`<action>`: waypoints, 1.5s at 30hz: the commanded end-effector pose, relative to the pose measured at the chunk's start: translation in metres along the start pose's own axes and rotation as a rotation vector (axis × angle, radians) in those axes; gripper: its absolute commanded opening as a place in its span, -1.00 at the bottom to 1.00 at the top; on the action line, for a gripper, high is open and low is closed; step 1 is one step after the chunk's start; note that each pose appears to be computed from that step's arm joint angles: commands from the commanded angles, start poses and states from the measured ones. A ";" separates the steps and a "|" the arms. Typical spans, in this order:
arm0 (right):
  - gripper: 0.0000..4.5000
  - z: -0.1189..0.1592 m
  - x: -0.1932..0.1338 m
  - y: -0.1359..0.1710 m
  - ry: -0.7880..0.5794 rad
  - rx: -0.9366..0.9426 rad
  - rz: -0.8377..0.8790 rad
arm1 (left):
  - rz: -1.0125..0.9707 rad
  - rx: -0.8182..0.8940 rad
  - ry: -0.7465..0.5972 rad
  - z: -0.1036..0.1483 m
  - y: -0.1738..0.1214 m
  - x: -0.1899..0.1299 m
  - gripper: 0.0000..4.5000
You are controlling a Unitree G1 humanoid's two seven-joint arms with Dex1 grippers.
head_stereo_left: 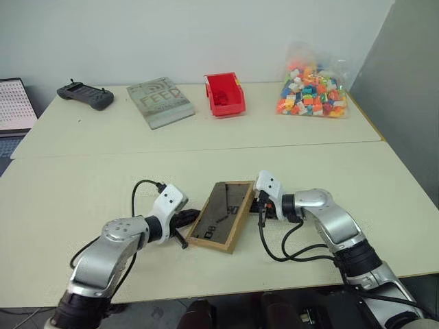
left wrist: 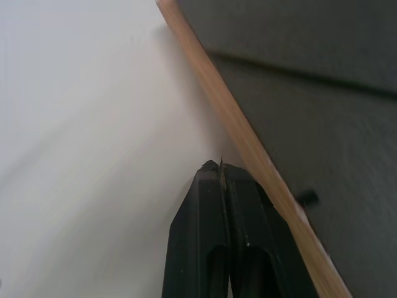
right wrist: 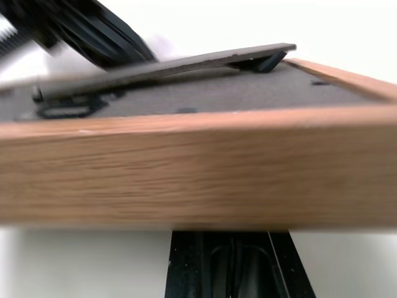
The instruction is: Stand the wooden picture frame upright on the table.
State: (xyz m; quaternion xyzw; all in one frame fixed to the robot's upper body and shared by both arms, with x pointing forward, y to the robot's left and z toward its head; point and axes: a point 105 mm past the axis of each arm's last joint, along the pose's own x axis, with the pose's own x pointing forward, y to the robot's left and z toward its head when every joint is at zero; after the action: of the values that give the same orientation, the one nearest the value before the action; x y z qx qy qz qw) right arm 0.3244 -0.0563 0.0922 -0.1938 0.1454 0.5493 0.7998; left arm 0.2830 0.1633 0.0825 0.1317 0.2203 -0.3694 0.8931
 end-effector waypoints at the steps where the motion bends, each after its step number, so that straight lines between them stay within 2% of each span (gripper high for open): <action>1: -1.00 -0.019 -0.023 -0.024 0.132 -0.157 -0.106 | 0.010 0.007 0.019 0.001 0.010 -0.029 -0.99; 4: -1.00 -0.032 -0.044 -0.036 0.201 -0.176 -0.146 | 0.034 0.010 0.065 -0.007 0.022 -0.048 -0.99; 7: -1.00 -0.031 -0.058 -0.043 0.207 -0.162 -0.173 | 0.024 0.000 0.084 -0.010 0.028 -0.061 -0.99; 8: -1.00 -0.030 -0.062 -0.042 0.207 -0.153 -0.167 | -0.007 -0.029 0.083 -0.009 0.026 -0.065 -0.99; 11: -1.00 -0.027 -0.070 -0.036 0.200 -0.127 -0.140 | -0.194 -0.246 0.040 -0.001 0.007 -0.077 -0.78; 13: -1.00 -0.025 -0.071 -0.030 0.193 -0.111 -0.114 | -0.294 -0.396 0.023 0.003 0.001 -0.083 -0.56; 17: -1.00 -0.029 -0.070 -0.020 0.205 -0.099 -0.069 | -0.340 -0.581 0.037 0.002 0.008 -0.082 -0.16; 19: -1.00 -0.030 -0.069 -0.016 0.202 -0.093 -0.052 | -0.411 -0.698 0.037 0.008 0.007 -0.082 0.11; 22: -1.00 -0.026 -0.064 -0.013 0.187 -0.081 -0.043 | -0.508 -0.841 0.055 0.016 0.006 -0.078 0.41; 23: -1.00 -0.024 -0.062 -0.012 0.179 -0.077 -0.040 | -0.507 -0.861 0.061 0.016 0.008 -0.073 0.54; 28: -1.00 -0.017 -0.046 -0.007 0.162 -0.094 -0.007 | -0.564 -0.888 0.125 0.011 0.005 -0.053 0.98; 36: -1.00 0.006 -0.013 0.009 0.091 -0.104 0.058 | -0.657 -0.859 0.217 -0.007 -0.015 -0.024 0.98; 41: -1.00 0.022 0.006 0.016 0.045 -0.100 0.073 | -0.670 -0.853 0.202 -0.012 -0.023 -0.006 0.98; 45: -1.00 0.022 0.009 0.017 0.042 -0.098 0.073 | -0.647 -0.863 0.162 -0.012 -0.021 0.002 0.98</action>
State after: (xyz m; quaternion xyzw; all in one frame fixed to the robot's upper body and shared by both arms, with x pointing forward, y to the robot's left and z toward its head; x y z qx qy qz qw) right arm 0.3100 -0.0353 0.0964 -0.2317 0.1580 0.5818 0.7634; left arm 0.2637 0.1532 0.0826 -0.2994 0.4368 -0.5098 0.6779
